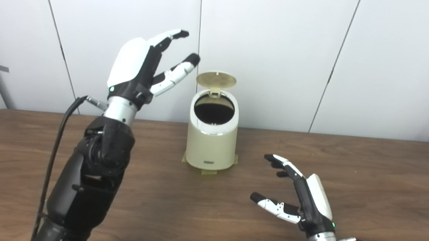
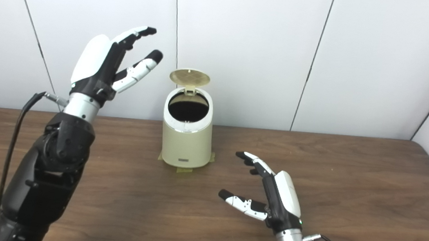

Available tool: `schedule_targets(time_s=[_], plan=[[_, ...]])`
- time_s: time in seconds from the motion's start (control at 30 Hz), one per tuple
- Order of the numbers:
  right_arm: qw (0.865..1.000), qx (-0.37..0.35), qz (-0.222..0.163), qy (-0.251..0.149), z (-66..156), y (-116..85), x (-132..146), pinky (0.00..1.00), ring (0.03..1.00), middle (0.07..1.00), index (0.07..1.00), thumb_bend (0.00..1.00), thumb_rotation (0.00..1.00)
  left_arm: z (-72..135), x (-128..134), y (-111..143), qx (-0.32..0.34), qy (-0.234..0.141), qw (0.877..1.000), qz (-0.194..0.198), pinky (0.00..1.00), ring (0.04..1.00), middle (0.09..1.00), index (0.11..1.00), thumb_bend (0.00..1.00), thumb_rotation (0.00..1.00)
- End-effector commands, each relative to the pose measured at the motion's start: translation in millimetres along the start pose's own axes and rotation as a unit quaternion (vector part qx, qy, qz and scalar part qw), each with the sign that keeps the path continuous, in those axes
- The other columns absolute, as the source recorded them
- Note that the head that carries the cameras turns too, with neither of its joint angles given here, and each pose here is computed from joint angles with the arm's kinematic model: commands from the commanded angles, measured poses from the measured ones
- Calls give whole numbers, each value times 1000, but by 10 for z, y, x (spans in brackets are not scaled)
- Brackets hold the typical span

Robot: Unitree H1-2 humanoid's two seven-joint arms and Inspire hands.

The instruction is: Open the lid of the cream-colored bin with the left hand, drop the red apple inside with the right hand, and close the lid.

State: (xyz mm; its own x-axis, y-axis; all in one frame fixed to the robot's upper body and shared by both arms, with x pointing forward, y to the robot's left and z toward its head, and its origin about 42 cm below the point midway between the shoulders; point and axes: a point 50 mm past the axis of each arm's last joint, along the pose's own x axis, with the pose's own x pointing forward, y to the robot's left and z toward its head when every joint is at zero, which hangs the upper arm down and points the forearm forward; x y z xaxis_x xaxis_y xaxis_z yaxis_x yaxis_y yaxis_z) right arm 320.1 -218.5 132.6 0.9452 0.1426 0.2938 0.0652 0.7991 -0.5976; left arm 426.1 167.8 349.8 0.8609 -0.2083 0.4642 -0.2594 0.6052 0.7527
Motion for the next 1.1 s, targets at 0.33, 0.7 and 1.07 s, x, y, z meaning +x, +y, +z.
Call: schedule_targets(time_s=[0.33, 0.7, 1.07], plan=[[1000, -13, 1, 4, 67, -44, 63, 704, 809, 833, 831, 573, 564, 363, 436, -125, 163, -30, 985, -54, 1000, 1000, 863, 858, 948, 1000], [999, -28, 11, 16, 67, -51, 75, 723, 819, 839, 832, 599, 611, 380, 478, -388, 218, -5, 969, -120, 1000, 991, 848, 833, 1000, 1000], [999, -33, 19, 25, 86, -33, 73, 705, 818, 844, 832, 626, 630, 358, 457, -443, 215, 0, 968, -131, 1000, 979, 851, 835, 998, 1000]])
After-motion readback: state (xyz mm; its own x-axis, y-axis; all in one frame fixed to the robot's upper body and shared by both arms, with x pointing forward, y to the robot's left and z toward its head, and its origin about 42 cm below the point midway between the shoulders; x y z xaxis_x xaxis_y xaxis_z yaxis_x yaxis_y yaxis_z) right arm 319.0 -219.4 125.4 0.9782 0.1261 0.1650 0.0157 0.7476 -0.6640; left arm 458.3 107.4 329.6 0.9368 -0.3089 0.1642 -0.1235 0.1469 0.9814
